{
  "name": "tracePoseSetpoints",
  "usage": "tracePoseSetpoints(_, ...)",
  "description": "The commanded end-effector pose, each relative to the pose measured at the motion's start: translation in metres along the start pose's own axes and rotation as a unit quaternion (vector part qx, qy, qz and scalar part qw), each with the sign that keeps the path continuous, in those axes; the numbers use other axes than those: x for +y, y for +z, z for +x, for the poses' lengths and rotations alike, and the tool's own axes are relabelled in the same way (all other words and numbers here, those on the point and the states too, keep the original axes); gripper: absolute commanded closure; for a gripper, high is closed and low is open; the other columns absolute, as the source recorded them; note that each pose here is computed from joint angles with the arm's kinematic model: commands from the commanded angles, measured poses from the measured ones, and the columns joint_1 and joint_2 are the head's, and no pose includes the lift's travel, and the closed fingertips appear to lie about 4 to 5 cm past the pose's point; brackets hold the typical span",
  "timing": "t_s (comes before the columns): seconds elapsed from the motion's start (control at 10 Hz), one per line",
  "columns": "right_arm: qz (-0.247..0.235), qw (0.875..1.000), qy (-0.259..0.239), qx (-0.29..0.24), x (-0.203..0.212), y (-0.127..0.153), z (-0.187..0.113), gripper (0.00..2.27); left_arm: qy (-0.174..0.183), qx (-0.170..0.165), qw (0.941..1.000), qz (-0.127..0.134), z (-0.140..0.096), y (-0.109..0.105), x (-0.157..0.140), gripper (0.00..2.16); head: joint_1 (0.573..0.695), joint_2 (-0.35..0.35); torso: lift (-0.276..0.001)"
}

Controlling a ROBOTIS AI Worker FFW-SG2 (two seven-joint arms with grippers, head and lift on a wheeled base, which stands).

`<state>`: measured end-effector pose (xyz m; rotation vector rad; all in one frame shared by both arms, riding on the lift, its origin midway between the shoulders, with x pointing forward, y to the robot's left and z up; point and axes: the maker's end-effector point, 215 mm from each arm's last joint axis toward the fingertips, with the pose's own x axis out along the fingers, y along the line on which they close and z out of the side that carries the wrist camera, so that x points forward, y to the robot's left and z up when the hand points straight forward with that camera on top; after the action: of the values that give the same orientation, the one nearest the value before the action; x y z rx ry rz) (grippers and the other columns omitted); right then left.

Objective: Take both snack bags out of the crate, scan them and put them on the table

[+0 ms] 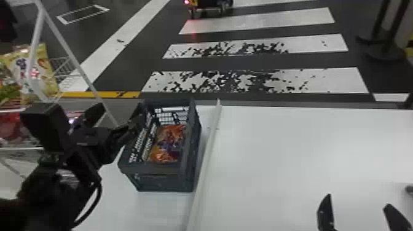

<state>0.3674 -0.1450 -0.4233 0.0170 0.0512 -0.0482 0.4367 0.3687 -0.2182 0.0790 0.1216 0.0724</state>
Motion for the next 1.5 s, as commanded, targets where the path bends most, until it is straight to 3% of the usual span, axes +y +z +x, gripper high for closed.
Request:
tracePoseSetpoints(0.0,-0.002,1.000,0.002,0.007,0.002,-0.004,-0.001,0.05,-0.001,0.074,0.9973,0.004,0.018,-0.022,0.019,0.14,0.695,0.299,-0.093)
tracePoseSetpoints(0.2,-0.004,1.000,0.006,0.012,0.007,-0.008,-0.004,0.05,-0.008,0.140,0.9901,0.005,0.039,-0.044,0.032,0.14,0.695,0.330,-0.093)
tracePoseSetpoints(0.4,-0.006,1.000,0.007,0.019,0.007,-0.012,-0.006,0.05,-0.016,0.171,0.9851,-0.014,0.060,-0.054,0.043,0.14,0.695,0.349,-0.093)
tracePoseSetpoints(0.9,-0.010,0.999,0.008,0.032,0.009,-0.020,-0.010,0.05,-0.074,0.284,0.9554,-0.028,0.093,-0.095,0.021,0.14,0.695,0.350,-0.093)
tracePoseSetpoints(1.4,-0.013,0.999,0.005,0.036,0.005,-0.023,-0.010,0.05,-0.092,0.336,0.9373,-0.010,0.131,-0.125,-0.004,0.14,0.695,0.306,-0.093)
